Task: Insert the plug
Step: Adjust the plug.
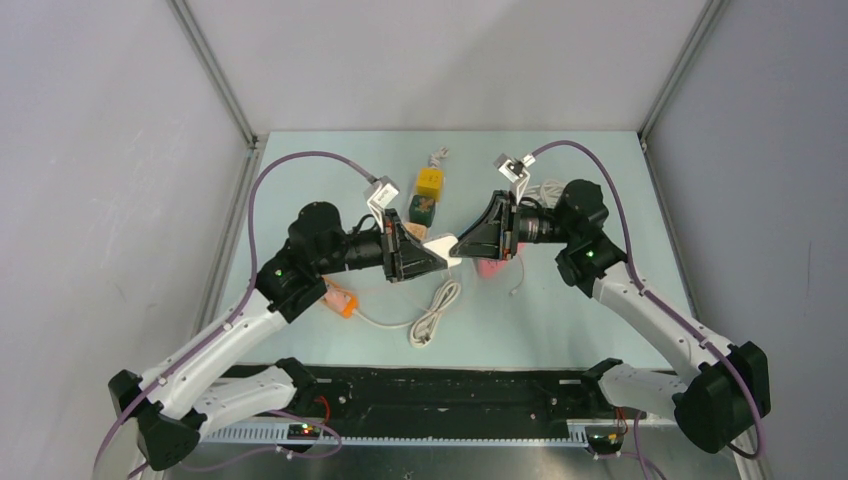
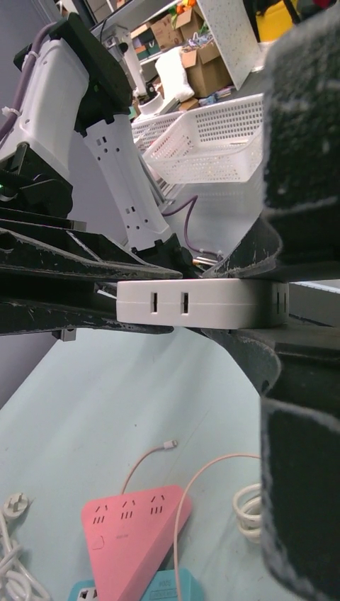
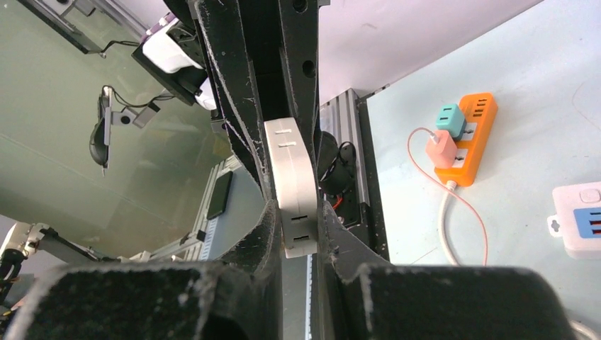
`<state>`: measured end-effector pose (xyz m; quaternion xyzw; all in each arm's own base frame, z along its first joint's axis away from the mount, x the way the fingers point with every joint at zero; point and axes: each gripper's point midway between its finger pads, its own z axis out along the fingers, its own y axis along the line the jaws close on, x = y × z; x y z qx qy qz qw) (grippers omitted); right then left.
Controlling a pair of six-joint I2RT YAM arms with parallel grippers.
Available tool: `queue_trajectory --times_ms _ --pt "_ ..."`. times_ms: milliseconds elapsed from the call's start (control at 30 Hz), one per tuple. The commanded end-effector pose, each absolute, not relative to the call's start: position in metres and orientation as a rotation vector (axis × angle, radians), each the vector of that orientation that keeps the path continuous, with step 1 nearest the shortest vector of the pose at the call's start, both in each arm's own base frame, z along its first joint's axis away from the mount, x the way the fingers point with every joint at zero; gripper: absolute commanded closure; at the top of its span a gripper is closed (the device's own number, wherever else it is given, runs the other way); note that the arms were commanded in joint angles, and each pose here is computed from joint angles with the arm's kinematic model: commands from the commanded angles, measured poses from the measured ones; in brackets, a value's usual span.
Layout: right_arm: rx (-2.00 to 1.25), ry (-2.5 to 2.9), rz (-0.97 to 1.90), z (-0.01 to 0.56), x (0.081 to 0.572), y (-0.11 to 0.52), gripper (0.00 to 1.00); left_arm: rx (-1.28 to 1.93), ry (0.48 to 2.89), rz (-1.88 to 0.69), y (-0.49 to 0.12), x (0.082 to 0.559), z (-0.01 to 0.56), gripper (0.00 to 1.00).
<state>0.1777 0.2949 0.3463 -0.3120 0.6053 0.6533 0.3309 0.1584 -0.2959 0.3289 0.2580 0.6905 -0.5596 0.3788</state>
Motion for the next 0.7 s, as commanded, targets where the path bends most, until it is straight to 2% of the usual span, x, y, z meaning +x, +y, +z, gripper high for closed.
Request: queue_trajectory --times_ms 0,233,333,400,667 --pt "-0.792 1.552 1.704 0.366 0.181 0.295 1.00 0.687 1.720 -1.390 -0.294 0.163 0.337 0.97" --pt "-0.709 1.612 1.721 0.362 0.190 0.298 1.00 0.757 1.669 -1.270 -0.290 0.167 0.326 1.00" --pt "-0.663 1.645 1.743 0.360 0.194 0.300 1.00 0.813 1.679 -1.214 -0.293 0.167 0.313 0.85" --pt "-0.648 1.660 1.756 0.359 0.195 0.301 1.00 0.822 1.710 -1.206 -0.295 0.169 0.306 0.80" --pt "-0.629 1.695 1.796 0.359 0.196 0.302 1.00 0.842 1.785 -1.191 -0.295 0.168 0.292 0.78"
